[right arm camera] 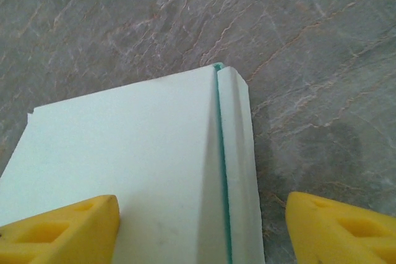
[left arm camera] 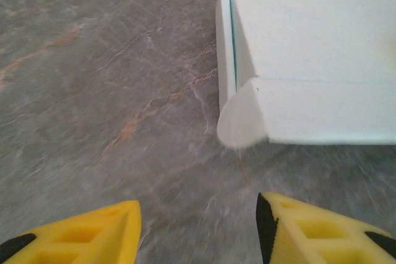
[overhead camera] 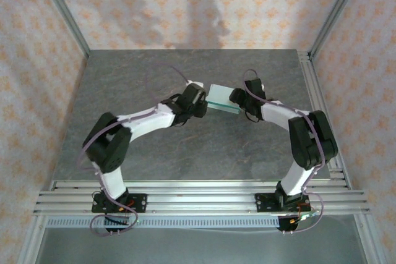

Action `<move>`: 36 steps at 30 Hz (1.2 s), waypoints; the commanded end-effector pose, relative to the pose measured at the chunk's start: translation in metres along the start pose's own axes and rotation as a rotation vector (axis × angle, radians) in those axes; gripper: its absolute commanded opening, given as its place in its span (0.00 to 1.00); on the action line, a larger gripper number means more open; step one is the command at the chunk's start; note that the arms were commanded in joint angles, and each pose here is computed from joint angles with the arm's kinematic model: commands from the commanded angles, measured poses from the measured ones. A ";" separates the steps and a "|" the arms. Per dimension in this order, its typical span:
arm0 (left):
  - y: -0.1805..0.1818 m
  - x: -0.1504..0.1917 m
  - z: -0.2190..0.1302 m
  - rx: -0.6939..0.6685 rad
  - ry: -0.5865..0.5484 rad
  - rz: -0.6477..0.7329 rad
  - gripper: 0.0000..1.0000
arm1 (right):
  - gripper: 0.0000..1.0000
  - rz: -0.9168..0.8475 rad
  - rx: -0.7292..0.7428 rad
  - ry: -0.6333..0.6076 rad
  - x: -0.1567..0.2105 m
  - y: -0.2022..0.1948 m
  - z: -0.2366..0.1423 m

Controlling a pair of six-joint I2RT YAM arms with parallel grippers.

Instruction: Fold the paper box

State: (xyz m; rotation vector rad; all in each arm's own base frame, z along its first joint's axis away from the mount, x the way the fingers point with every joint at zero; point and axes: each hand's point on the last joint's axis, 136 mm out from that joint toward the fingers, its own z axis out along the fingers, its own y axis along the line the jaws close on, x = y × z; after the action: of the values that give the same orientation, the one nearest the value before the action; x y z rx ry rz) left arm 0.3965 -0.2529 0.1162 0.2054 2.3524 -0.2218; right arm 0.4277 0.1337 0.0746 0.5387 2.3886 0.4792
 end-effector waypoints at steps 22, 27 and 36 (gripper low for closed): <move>0.065 0.012 0.026 0.161 0.188 -0.491 0.70 | 0.44 -0.332 -0.277 0.297 0.070 0.076 0.023; 0.067 0.031 0.031 0.147 0.229 -0.495 0.54 | 0.45 -0.277 -0.301 0.288 0.074 0.078 0.022; 0.077 0.050 0.050 0.079 0.288 -0.463 0.25 | 0.37 -0.264 -0.322 0.286 0.075 0.080 0.022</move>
State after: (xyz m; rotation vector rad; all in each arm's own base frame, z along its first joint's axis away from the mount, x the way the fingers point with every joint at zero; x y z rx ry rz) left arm 0.4178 -0.1928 0.0540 -0.2879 2.5882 -0.6163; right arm 0.4141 0.2384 0.0587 0.0118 2.5231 0.8244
